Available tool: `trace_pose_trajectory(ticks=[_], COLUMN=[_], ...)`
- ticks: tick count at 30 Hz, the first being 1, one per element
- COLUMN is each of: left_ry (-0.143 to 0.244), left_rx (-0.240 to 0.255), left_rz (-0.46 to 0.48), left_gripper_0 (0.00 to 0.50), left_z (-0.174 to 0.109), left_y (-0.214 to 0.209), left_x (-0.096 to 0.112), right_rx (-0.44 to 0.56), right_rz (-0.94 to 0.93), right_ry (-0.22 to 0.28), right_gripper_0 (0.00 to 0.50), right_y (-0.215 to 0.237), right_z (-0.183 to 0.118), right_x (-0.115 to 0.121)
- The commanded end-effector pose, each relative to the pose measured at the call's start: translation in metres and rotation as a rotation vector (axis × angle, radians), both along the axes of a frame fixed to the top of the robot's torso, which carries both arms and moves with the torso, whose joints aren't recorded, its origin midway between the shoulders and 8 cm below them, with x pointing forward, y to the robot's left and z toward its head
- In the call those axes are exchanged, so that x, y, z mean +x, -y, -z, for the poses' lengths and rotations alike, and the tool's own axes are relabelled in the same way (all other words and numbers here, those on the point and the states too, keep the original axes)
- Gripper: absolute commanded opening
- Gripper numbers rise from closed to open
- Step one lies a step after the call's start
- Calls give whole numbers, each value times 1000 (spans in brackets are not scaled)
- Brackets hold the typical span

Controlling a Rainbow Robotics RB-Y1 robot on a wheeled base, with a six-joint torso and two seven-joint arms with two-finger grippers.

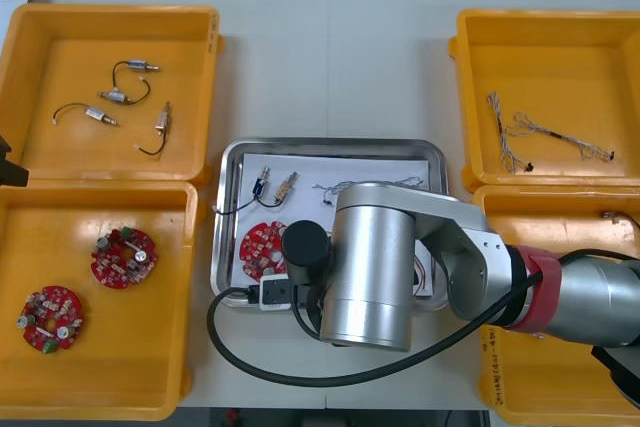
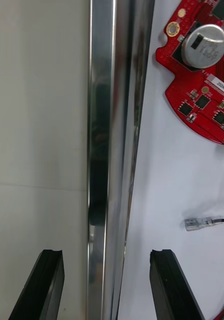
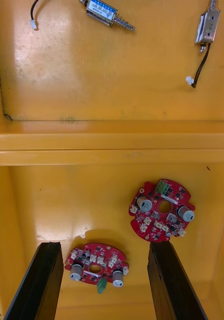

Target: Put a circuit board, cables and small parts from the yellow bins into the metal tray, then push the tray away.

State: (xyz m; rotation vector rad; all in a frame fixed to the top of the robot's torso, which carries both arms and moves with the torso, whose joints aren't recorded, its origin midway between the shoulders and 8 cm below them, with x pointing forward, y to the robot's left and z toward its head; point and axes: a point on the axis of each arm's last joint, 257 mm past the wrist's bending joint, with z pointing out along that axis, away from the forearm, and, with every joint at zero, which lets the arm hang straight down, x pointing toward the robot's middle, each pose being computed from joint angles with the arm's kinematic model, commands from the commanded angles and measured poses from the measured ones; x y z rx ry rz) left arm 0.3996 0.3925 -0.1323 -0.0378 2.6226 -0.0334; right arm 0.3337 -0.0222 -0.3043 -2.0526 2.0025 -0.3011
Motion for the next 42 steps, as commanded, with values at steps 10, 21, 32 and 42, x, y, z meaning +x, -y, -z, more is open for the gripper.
trace_pose_trajectory(ticks=[10,21,32,42], left_ry=[14,14,14,14], left_rx=[52,52,52,52], left_rz=[-9,-9,-9,-9], left_gripper_0=[500,500,500,500], left_z=[-13,-13,-13,-13], left_y=[-14,-14,-14,-14], left_x=[-7,-7,-7,-7], right_rx=[-14,-29,-16,-13], right_rz=[-57,-54,-47,-40], right_ry=[43,71,81,131], right_gripper_0=[500,500,201,0], right_y=[-17,-16,-19,-19], right_z=[9,15,11,4], right_x=[-1,5,5,17])
